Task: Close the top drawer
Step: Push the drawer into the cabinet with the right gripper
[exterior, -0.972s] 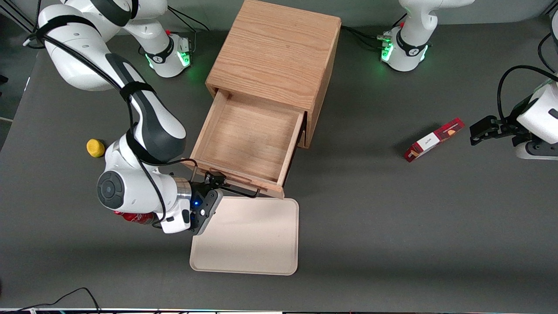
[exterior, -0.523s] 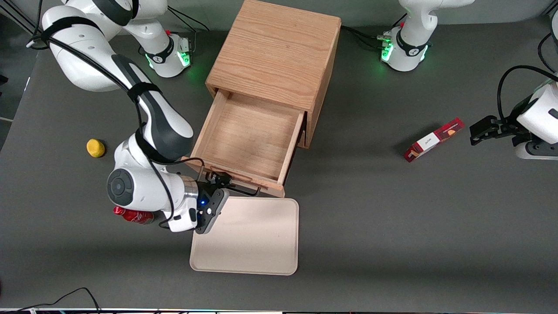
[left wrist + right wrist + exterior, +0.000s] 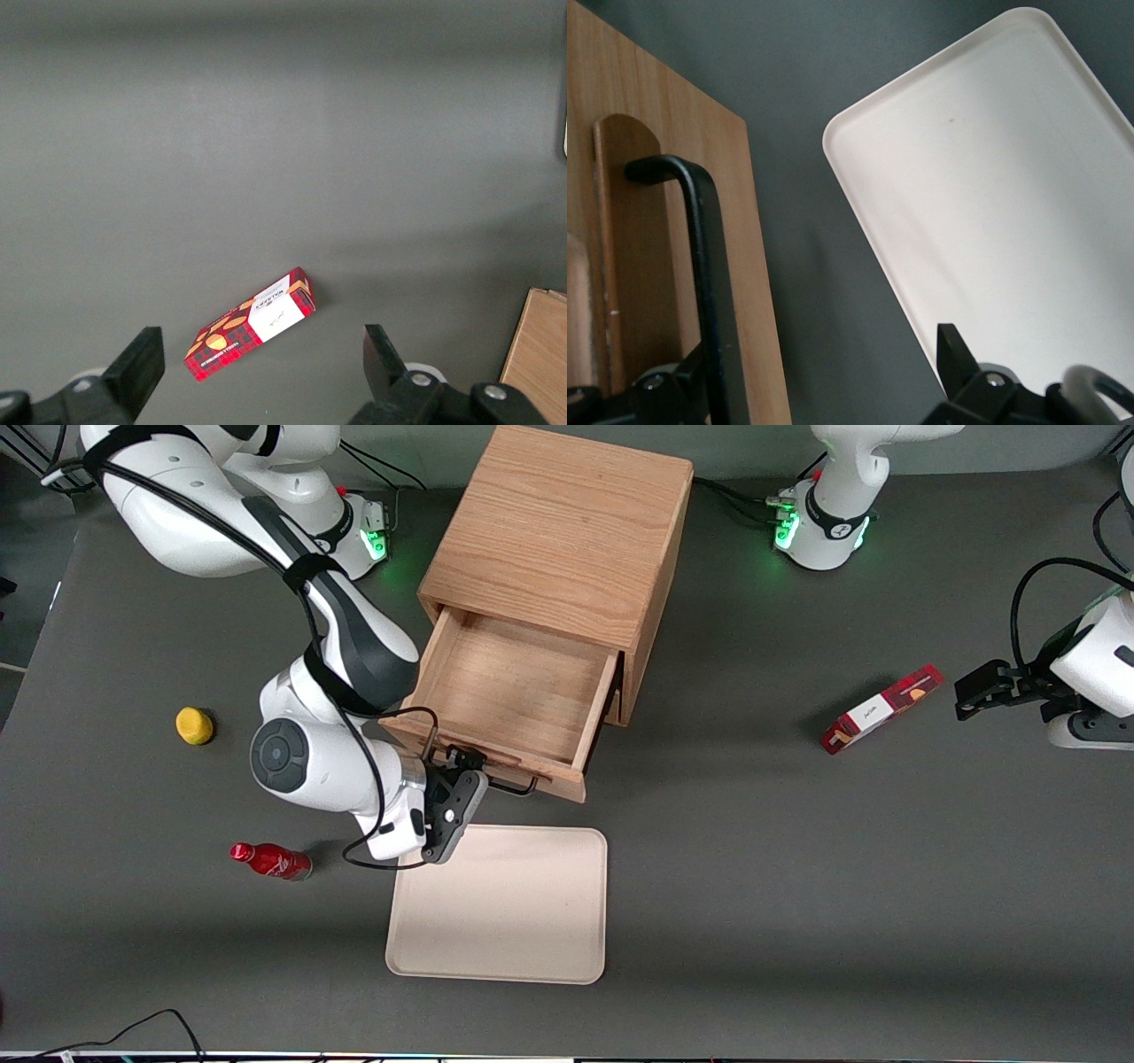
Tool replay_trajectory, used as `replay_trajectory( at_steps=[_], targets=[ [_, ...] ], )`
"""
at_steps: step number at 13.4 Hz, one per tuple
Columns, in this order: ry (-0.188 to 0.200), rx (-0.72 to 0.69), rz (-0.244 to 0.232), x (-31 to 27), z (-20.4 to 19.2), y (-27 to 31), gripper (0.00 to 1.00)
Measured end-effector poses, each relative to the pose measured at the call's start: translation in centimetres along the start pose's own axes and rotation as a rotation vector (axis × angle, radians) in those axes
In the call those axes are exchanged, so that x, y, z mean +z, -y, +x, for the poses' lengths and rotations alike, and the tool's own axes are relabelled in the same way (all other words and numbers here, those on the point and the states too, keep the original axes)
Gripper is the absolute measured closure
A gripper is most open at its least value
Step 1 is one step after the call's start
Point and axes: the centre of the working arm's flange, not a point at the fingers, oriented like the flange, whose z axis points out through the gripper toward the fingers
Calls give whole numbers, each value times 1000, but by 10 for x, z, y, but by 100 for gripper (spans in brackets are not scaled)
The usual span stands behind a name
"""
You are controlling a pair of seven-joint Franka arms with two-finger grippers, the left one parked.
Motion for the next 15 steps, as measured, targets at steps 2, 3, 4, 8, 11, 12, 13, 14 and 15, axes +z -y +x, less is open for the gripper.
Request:
replay_trajectory(
  at_steps=[2, 3, 4, 8, 11, 12, 13, 14, 15],
  targets=[
    [-2, -11, -17, 1, -2, 12, 0],
    [-2, -15, -24, 1, -4, 18, 0],
    [-3, -19, -30, 1, -5, 23, 0],
    [21, -35, -42, 3, -9, 51, 0],
    [30, -46, -48, 4, -12, 71, 0],
    [31, -50, -50, 5, -13, 77, 0],
    [30, -55, -51, 6, -14, 83, 0],
    [35, -56, -51, 6, -15, 90, 0],
    [39, -58, -52, 7, -16, 97, 0]
  ],
)
